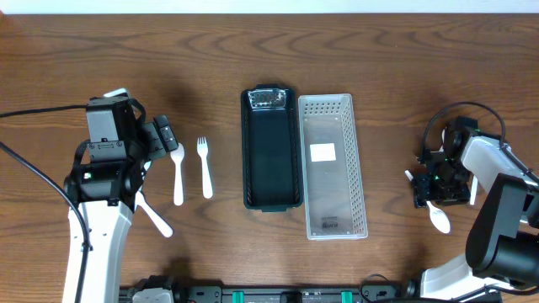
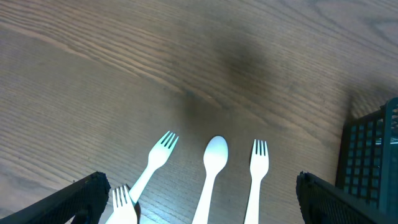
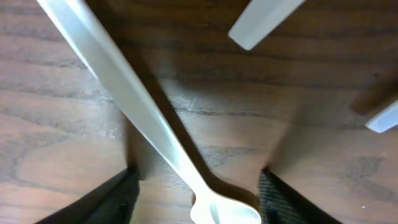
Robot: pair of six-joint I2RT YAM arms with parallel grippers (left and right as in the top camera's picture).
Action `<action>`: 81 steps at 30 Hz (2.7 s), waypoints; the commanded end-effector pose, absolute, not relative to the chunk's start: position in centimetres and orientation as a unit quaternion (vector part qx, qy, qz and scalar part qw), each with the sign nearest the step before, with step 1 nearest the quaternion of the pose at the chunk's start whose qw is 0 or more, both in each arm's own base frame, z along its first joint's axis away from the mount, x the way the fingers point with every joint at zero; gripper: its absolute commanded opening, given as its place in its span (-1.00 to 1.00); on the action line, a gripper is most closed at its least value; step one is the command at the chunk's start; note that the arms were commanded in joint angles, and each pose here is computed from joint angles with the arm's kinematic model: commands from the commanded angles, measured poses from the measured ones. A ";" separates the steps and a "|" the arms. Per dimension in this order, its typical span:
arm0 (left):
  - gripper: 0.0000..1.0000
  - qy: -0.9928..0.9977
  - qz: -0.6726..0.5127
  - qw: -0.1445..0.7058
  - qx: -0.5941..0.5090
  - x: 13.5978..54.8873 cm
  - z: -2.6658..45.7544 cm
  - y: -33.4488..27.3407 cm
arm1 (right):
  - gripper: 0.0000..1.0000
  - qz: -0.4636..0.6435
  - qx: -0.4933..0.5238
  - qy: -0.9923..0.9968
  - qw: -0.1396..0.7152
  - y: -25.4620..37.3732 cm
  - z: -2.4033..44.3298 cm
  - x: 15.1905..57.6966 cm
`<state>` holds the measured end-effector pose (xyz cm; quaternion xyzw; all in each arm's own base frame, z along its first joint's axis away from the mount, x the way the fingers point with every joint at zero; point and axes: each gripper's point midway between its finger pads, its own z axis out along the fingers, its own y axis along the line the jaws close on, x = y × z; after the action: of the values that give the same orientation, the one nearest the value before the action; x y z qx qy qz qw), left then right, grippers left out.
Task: Pack container
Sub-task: 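Lower the right gripper onto a white spoon and close it, then carry the spoon over the white basket and drop it in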
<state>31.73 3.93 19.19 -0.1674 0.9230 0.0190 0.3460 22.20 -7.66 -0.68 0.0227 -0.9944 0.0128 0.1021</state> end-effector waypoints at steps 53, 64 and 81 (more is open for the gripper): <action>0.96 0.918 0.018 0.357 -0.175 32.1 20.0 4.1 | -0.97 -0.007 0.021 -0.999 -0.024 -0.7 6.7 33.0; 0.96 0.918 0.018 0.356 -0.175 32.1 20.0 4.1 | -0.97 -0.126 -0.040 -0.979 -0.156 11.2 17.7 39.7; 0.96 0.918 0.018 0.355 -0.175 32.0 20.0 4.1 | -0.97 -0.055 0.021 -0.996 -0.073 18.1 8.1 37.3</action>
<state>31.73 3.92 19.19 -0.1673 0.9231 0.0189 0.3458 37.47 18.57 8.93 0.0291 -0.9934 -0.0784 -0.0780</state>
